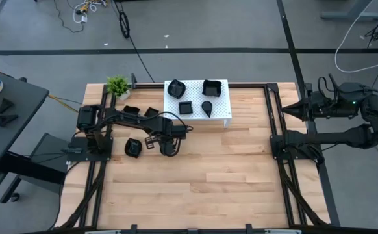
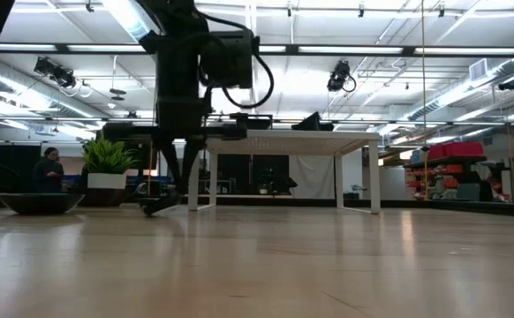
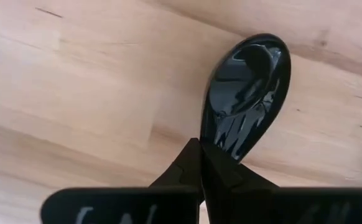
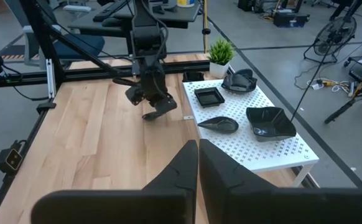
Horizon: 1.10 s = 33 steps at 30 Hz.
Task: Pick & Place Mini shaped plates
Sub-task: Stack the drop-shaped plate on top of the drop-shaped plate on the shelf
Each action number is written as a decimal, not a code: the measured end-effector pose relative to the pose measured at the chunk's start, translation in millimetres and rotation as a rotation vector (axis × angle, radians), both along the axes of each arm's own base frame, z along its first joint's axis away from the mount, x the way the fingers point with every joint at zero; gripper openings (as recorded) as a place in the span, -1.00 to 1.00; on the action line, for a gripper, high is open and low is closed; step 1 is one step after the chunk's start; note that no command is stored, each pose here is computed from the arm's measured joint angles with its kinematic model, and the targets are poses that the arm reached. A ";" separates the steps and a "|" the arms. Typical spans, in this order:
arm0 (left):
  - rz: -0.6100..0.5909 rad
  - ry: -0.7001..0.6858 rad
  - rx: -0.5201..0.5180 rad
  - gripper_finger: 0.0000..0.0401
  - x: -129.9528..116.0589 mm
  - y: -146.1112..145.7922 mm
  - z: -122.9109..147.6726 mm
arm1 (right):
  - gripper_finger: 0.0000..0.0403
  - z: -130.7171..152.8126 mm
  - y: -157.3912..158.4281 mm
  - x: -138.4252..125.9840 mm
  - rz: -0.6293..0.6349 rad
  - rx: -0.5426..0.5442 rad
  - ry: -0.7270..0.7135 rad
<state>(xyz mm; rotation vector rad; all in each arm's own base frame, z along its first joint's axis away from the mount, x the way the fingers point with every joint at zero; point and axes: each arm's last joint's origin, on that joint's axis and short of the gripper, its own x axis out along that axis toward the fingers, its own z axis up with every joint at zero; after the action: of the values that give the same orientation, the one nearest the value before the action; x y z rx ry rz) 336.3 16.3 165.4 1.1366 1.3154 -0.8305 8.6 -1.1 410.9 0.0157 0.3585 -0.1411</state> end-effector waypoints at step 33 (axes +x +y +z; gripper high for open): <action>0.403 -0.476 -0.441 -0.98 20.9 -5.3 118.0 | -0.90 0.0 0.0 0.1 0.000 0.000 0.000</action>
<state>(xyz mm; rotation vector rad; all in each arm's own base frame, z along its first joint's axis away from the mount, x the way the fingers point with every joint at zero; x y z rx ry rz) 357.3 11.0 283.4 0.6332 0.8618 -0.4753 8.7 -1.1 410.9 0.0158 0.3585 -0.1410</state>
